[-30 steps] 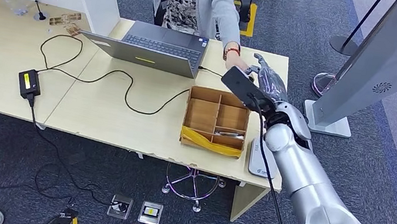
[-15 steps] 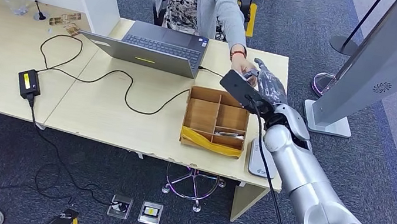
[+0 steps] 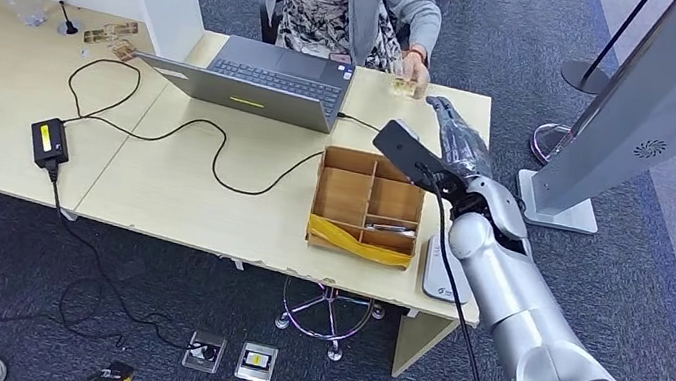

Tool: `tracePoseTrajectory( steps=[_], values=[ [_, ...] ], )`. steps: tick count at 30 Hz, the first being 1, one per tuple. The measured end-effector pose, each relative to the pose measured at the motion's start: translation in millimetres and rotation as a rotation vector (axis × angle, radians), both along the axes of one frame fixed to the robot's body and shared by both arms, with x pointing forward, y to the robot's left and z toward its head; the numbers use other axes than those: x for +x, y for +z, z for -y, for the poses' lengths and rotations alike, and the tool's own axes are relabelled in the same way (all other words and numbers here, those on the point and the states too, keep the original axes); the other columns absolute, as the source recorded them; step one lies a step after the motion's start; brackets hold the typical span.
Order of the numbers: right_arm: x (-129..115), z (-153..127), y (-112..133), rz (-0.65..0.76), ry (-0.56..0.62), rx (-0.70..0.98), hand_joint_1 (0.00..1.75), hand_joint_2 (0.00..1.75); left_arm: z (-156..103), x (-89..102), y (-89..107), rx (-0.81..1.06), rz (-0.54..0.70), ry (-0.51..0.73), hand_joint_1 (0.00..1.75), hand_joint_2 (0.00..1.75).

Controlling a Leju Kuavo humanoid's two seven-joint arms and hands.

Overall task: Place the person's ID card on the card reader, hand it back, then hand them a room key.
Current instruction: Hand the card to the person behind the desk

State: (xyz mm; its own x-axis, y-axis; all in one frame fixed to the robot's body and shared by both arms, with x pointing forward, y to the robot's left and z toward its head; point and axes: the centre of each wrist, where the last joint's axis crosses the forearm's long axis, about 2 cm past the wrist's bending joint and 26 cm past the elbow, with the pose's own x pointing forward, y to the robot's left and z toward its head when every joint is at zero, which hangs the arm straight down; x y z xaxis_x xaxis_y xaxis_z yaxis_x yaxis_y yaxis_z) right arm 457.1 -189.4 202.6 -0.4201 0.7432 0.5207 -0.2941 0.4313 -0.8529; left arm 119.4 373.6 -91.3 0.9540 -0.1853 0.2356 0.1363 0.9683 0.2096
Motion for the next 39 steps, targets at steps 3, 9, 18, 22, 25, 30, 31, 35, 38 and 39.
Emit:
tracePoseTrajectory(
  steps=[3, 9, 18, 22, 25, 30, 31, 35, 38, 39],
  values=[
    [1.9, 7.0, 2.5, 0.025, -0.015, -0.005, 0.00, 0.00, -0.7, -5.6, -1.3, -0.002, -0.005, 0.005, 0.00, 0.00],
    [0.6, 25.4, 4.2, 0.055, -0.070, -0.025, 0.00, 0.00, -1.6, -18.8, -4.4, -0.003, -0.017, 0.023, 0.00, 0.00],
    [-26.4, 37.0, 4.2, 0.020, -0.092, -0.069, 0.00, 0.00, -1.5, -31.0, -7.0, -0.006, -0.023, 0.057, 0.00, 0.00],
    [-45.1, 34.8, 4.8, 0.043, -0.066, -0.062, 0.00, 0.00, -0.3, -32.0, -7.4, -0.005, -0.017, 0.068, 0.00, 0.00],
    [-58.9, 33.1, 3.5, 0.063, -0.045, -0.055, 0.00, 0.00, -0.2, -32.1, -7.4, -0.004, -0.015, 0.075, 0.00, 0.00],
    [-80.8, 28.0, -4.3, 0.053, -0.009, 0.005, 0.00, 0.00, 0.0, -32.0, -7.4, 0.006, -0.014, 0.083, 0.00, 0.00],
    [-85.2, 26.6, -8.0, 0.045, -0.004, 0.019, 0.00, 0.44, 0.2, -32.0, -7.5, 0.008, -0.016, 0.085, 0.00, 0.00],
    [-100.6, 21.5, -25.0, 0.027, -0.013, 0.049, 0.00, 1.75, 2.2, -31.8, -7.7, 0.016, -0.022, 0.091, 0.00, 0.00],
    [-111.5, 17.4, -36.6, 0.007, -0.039, 0.057, 0.00, 1.75, 4.1, -31.6, -7.9, 0.017, -0.026, 0.094, 0.00, 0.00],
    [-114.9, 16.0, -39.5, 0.005, -0.052, 0.052, 0.00, 1.75, 4.7, -31.5, -8.0, 0.018, -0.028, 0.094, 0.00, 0.00]
  ],
)
